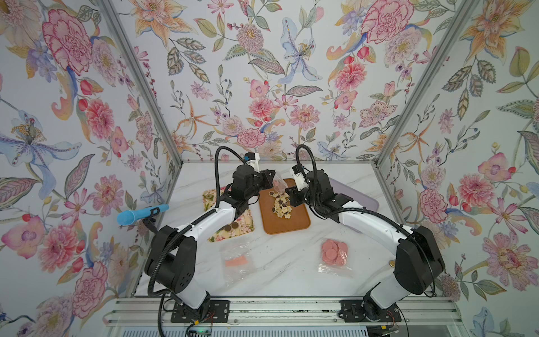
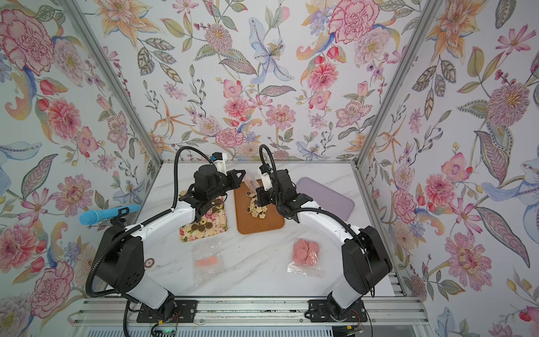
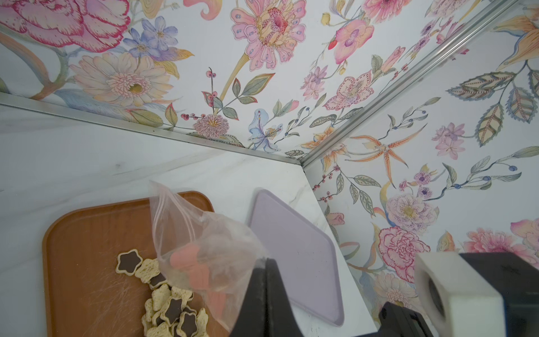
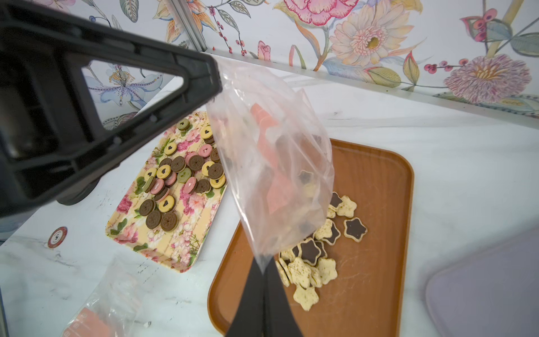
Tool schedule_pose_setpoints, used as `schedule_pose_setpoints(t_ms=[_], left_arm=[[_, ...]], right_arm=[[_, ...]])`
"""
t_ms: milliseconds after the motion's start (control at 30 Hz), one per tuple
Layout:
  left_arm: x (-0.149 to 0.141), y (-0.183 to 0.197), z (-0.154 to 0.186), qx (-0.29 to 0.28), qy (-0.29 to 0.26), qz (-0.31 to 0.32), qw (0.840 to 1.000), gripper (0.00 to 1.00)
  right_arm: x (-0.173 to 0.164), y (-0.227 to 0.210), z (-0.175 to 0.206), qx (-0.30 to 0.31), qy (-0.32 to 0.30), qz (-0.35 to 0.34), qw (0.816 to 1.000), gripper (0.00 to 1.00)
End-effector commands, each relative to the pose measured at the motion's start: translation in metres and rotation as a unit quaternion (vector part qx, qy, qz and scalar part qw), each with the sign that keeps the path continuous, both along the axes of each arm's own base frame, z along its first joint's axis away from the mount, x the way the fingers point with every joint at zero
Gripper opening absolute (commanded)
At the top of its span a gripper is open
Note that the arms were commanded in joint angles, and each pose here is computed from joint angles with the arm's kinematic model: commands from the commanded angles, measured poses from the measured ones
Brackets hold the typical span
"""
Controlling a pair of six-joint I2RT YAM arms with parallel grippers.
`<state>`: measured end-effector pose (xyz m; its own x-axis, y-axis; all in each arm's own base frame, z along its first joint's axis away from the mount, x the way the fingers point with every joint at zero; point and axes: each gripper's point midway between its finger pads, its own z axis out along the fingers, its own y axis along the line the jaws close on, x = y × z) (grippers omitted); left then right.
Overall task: Pour cookies out of the ziploc bag
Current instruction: 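Pour the cookies out of the ziploc bag onto the tray, then place the ziploc bag at the center of the board.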
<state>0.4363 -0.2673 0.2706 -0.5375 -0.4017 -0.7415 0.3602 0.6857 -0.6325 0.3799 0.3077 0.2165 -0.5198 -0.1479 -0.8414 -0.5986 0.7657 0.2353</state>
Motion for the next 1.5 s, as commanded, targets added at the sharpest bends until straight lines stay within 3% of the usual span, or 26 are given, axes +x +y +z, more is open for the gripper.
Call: schedule_pose_setpoints(t_ms=[0,100,133,200,367,433,467,633,800,1133,1333,1467], left_arm=[[-0.014,0.009,0.034,0.016,-0.042,-0.005,0.999,0.00],[-0.029,0.010,0.042,0.014,-0.047,-0.015,0.999,0.00],[-0.036,0.010,0.044,0.019,-0.048,-0.018,0.999,0.00],[-0.052,0.015,0.049,0.032,-0.051,-0.021,0.998,0.00],[-0.087,0.035,0.036,0.092,-0.023,-0.016,0.995,0.00],[-0.104,0.048,0.033,0.111,-0.016,-0.006,0.994,0.00],[-0.110,0.054,0.031,0.117,-0.011,0.001,0.993,0.00],[-0.153,0.080,0.027,0.171,0.016,0.022,0.985,0.00],[-0.194,0.075,0.007,0.222,0.056,-0.003,0.973,0.00],[-0.259,0.004,-0.094,0.265,0.130,-0.102,0.950,0.00],[-0.269,-0.031,-0.136,0.281,0.161,-0.144,0.935,0.00],[-0.278,-0.054,-0.147,0.255,0.173,-0.184,0.933,0.00]], right_arm=[[-0.014,0.004,0.024,0.022,-0.027,0.030,0.999,0.00],[-0.031,0.011,0.028,0.043,-0.033,0.069,0.996,0.01],[-0.036,0.011,0.027,0.048,-0.032,0.078,0.995,0.08],[-0.057,0.020,0.026,0.054,-0.031,0.111,0.992,0.32],[-0.076,0.003,0.014,0.022,-0.032,0.119,0.992,0.58],[-0.081,-0.009,0.013,0.010,-0.036,0.112,0.993,0.89],[-0.084,-0.014,0.013,0.005,-0.039,0.109,0.993,1.00],[-0.088,-0.059,0.011,-0.008,-0.047,0.047,0.998,1.00],[-0.101,-0.098,0.017,0.001,-0.065,-0.009,0.998,1.00],[-0.127,-0.139,0.013,0.037,-0.057,-0.059,0.996,1.00],[-0.127,-0.145,0.018,0.041,-0.065,-0.068,0.995,1.00],[-0.130,-0.151,0.018,0.041,-0.075,-0.076,0.993,1.00]])
